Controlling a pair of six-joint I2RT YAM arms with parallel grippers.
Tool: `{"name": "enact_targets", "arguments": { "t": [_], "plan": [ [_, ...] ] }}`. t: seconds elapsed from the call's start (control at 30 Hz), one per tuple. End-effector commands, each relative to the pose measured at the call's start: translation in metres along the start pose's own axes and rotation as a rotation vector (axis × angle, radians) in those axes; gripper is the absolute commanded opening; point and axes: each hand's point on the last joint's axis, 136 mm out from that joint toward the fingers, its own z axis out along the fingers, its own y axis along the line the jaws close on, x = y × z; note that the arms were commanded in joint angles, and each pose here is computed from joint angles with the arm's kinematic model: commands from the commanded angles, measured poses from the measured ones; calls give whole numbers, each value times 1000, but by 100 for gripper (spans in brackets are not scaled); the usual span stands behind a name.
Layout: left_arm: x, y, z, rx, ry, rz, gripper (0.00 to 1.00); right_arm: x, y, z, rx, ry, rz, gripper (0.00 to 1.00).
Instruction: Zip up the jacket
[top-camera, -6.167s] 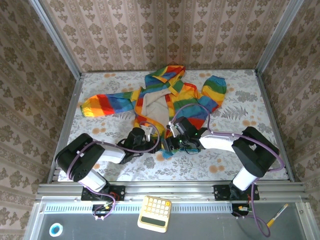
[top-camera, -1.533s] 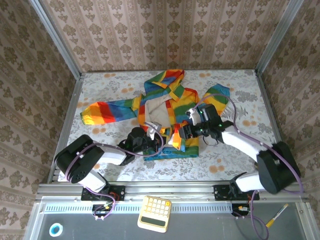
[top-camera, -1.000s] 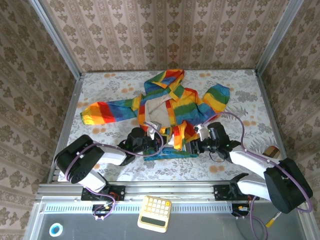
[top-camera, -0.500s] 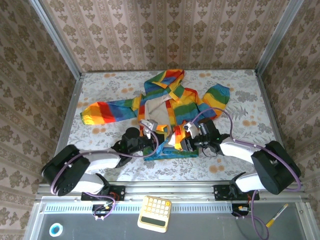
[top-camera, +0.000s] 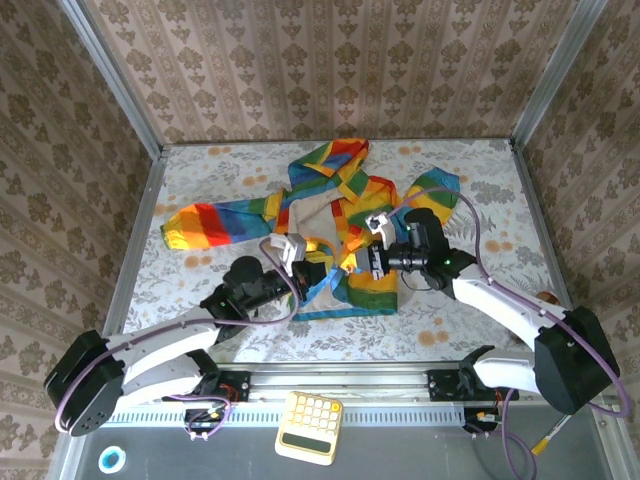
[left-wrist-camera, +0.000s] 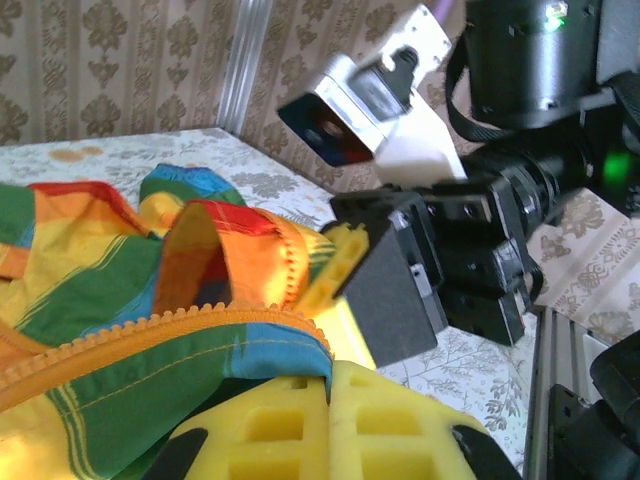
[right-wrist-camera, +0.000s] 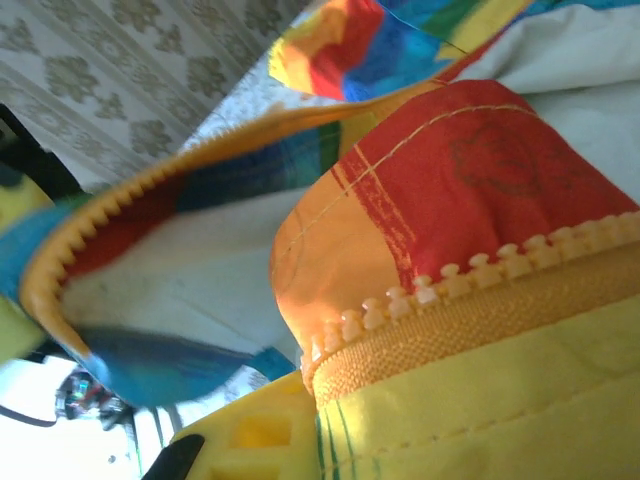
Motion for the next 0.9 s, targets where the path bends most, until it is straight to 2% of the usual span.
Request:
{"name": "enact_targets", "arguments": {
  "t": [0.0, 0.3, 0.43, 0.87],
  "plan": [
    [-16, -10, 6, 17, -31, 62, 0, -11, 21, 0, -120, 36, 88, 0],
    [-9, 8, -3, -50, -43, 39, 0, -14, 31, 6, -195, 144, 212, 0],
    [-9, 17, -11, -74, -58, 11, 0, -13, 33, 8, -216, 151, 240, 0],
    [-8, 6, -7, 15, -67, -17, 0, -27, 39, 6, -241, 138, 262, 0]
  ]
}}
